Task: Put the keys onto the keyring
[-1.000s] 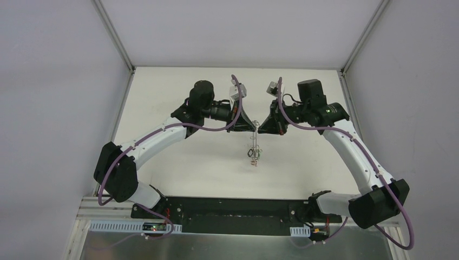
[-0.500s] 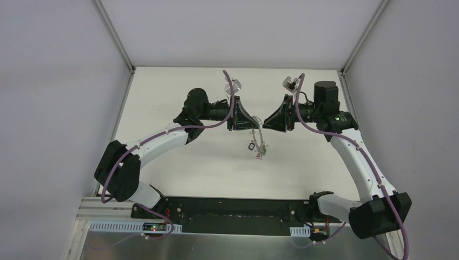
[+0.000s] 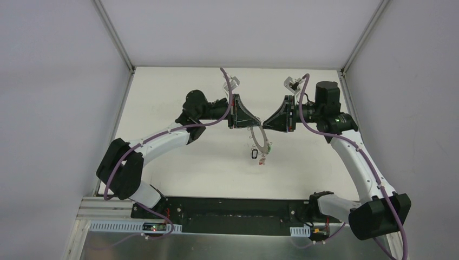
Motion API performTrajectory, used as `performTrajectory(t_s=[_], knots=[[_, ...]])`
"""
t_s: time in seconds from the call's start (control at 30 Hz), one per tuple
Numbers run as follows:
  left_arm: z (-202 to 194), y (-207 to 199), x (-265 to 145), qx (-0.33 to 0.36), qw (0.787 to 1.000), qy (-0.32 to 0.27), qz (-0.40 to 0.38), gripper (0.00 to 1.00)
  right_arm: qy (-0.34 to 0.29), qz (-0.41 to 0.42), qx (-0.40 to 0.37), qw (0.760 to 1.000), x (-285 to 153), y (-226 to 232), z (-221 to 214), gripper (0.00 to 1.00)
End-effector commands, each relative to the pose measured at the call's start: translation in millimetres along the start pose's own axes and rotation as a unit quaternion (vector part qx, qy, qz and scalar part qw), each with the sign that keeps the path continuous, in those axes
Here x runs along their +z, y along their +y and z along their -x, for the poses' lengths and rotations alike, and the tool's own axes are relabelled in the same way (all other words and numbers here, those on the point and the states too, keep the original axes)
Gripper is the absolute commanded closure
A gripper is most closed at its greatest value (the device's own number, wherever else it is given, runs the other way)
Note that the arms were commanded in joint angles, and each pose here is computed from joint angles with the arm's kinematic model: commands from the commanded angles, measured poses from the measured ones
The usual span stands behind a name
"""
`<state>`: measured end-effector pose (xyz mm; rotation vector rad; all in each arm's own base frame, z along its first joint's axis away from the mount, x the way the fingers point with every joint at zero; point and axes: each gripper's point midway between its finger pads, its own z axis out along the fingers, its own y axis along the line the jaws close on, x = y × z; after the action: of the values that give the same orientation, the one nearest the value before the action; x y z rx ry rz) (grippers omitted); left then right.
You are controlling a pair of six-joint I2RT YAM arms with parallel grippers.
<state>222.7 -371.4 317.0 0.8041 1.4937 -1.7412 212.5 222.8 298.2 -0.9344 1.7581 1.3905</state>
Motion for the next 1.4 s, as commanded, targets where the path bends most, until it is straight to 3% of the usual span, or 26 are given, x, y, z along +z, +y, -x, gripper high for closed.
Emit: performTrajectory(t_s=[0.0,0.47,0.67,1.03,1.37], knots=[[16,-10,1,0.022,0.999,-0.031,-0.019,1.0,-0.013,0.026,-0.023,0.999,-3,12,7,0.84],[15,-3,5,0.004,0.999,-0.032,-0.021,1.0,-0.016,0.032,-0.013,0.999,-1,12,8,0.92],[13,1,7,-0.001,0.999,-0.031,-0.019,1.0,-0.018,0.019,-0.018,0.999,-2,9,10,1.0],[6,7,4,0.017,1.0,-0.011,-0.011,1.0,0.002,-0.052,-0.055,0.997,-9,-7,7,1.0],[-14,28,-16,0.095,0.992,0.068,0.054,0.74,0.06,-0.09,-0.086,0.99,-4,-14,-12,1.0]])
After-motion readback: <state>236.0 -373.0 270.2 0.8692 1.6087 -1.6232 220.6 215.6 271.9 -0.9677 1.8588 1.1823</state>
